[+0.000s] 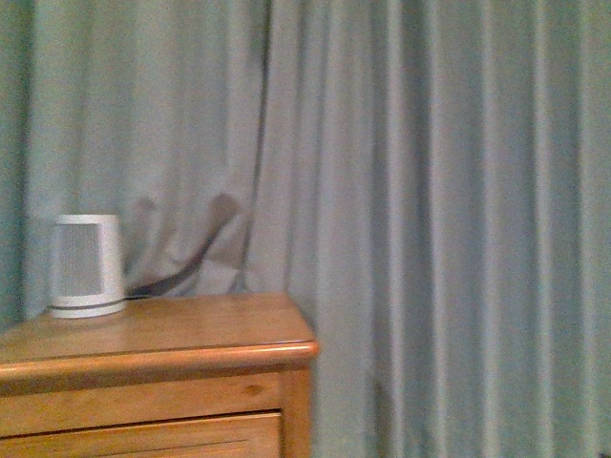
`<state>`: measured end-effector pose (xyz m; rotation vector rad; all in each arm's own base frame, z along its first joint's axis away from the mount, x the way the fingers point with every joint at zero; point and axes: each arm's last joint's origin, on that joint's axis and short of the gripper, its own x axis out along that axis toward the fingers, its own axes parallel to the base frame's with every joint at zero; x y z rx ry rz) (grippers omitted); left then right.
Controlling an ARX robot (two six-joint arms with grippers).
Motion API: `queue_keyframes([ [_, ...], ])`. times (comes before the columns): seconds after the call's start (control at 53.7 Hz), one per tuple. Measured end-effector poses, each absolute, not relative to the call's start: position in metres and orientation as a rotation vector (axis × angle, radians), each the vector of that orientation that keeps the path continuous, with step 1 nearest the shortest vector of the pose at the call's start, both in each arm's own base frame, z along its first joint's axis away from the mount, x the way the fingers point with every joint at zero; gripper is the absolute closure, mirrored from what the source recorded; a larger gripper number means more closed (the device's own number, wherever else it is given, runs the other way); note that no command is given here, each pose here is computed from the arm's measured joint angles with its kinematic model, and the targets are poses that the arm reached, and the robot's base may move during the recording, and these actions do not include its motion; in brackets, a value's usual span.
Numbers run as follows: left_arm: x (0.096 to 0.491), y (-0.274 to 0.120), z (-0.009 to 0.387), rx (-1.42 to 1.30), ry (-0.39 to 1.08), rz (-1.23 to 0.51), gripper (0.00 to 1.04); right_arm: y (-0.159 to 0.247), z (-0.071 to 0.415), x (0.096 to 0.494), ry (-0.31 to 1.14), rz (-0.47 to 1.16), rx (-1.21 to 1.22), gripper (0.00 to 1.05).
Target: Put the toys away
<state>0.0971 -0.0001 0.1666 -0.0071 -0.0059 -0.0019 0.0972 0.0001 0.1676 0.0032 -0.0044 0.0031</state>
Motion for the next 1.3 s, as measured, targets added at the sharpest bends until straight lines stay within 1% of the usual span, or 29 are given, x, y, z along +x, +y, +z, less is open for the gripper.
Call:
queue_keyframes([
  [1.303,0.0971,-0.0001,0.1665,-0.007,-0.006,0.0,0.06,0.0001,0.1676,0.0972,-0.004,0.003,0.003,0.98],
])
